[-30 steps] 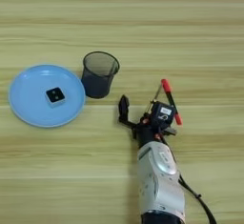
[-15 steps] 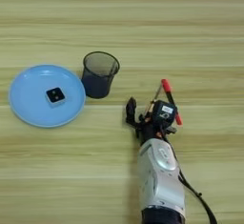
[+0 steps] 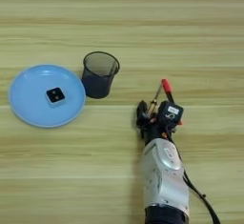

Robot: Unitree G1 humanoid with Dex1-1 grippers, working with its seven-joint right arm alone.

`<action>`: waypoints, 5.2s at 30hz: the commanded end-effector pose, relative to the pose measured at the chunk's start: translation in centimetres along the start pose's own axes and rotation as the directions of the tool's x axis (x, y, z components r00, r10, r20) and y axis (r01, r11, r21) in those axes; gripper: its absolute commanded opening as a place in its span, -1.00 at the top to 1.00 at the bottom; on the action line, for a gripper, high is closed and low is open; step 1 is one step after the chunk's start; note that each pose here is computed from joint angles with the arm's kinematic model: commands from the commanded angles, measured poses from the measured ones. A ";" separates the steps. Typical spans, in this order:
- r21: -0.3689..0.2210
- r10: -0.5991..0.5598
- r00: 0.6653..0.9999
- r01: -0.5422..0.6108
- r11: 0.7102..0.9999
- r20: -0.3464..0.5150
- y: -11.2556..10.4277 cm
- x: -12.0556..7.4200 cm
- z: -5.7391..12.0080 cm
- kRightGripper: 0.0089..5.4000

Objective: Move the objects on the table

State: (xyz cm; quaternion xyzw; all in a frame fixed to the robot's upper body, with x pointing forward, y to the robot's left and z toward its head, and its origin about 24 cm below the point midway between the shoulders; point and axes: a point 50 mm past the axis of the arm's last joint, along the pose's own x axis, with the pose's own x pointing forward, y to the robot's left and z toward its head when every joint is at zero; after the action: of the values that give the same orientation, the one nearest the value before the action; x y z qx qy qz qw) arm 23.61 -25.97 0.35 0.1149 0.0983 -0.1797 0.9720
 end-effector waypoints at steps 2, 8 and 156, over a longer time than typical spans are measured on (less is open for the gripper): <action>-0.008 -0.037 0.999 0.037 0.999 -0.034 -0.8 0.0 -0.1 0.31; -0.004 -0.036 0.999 0.035 0.999 -0.036 -0.8 -0.1 -0.1 0.58; -0.147 0.728 0.685 -0.724 0.674 -0.039 20.0 -5.5 0.1 0.71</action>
State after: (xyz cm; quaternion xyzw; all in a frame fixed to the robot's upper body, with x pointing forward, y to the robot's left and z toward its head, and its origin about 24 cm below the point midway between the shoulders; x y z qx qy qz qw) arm 24.91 -6.64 3.18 0.0583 0.0953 0.2218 0.9687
